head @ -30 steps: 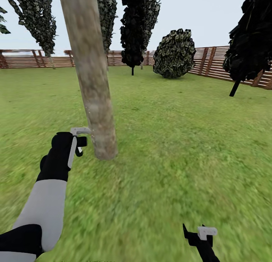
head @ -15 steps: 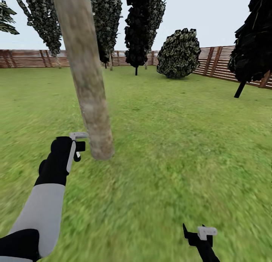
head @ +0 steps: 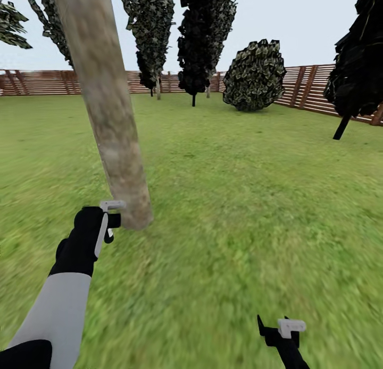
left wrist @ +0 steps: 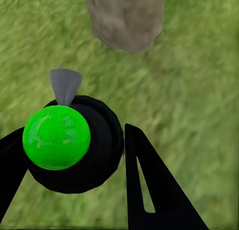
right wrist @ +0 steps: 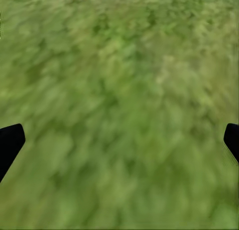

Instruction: In the garden, pick up the pesticide atomizer on the floor and spray pesticide onto both trees until each tree trunk is fully covered.

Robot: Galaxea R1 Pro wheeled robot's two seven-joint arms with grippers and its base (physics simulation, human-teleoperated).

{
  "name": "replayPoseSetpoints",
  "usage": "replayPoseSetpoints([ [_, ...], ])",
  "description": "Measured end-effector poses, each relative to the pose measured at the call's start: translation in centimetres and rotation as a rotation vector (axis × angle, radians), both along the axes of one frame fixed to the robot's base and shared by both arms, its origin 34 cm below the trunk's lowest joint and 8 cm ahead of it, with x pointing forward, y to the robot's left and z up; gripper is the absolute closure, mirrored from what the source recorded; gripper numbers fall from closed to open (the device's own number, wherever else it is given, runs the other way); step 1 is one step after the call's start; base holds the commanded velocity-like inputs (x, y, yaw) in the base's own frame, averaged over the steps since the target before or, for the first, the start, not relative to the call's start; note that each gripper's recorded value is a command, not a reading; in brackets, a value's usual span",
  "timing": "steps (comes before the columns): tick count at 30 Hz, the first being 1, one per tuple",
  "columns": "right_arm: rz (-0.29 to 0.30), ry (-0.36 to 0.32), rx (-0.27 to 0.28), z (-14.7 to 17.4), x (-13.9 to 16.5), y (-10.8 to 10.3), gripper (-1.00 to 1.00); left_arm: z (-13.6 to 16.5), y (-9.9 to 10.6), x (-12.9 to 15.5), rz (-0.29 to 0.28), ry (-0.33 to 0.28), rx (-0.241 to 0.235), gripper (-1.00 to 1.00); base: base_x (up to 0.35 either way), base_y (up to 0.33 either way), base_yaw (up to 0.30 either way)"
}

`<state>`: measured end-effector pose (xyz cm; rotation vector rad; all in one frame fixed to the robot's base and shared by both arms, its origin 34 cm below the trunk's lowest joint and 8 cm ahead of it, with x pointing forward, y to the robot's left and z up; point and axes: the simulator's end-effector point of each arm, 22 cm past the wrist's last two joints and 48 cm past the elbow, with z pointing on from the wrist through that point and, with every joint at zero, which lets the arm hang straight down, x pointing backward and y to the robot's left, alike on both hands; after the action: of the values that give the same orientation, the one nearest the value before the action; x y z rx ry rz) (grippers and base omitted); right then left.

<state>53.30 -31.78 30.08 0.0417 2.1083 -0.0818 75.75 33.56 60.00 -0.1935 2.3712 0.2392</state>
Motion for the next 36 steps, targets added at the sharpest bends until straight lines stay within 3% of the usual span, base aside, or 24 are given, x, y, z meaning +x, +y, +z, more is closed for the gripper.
replayPoseSetpoints([
  [12,-0.001,0.000,0.000,0.0,0.0,0.0,-1.00,-1.1,0.1,-0.6,0.002,0.019,0.002,1.00,0.017,-0.270,0.264],
  [26,-0.001,0.000,0.000,0.0,0.0,0.0,-1.00,-2.8,0.1,-1.7,0.004,0.046,0.001,1.00,0.182,-0.227,0.014],
  [36,-0.001,0.000,0.000,0.0,0.0,-0.1,-1.00,-4.8,-0.2,-3.0,0.002,0.077,-0.006,1.00,0.026,-0.025,0.039],
])
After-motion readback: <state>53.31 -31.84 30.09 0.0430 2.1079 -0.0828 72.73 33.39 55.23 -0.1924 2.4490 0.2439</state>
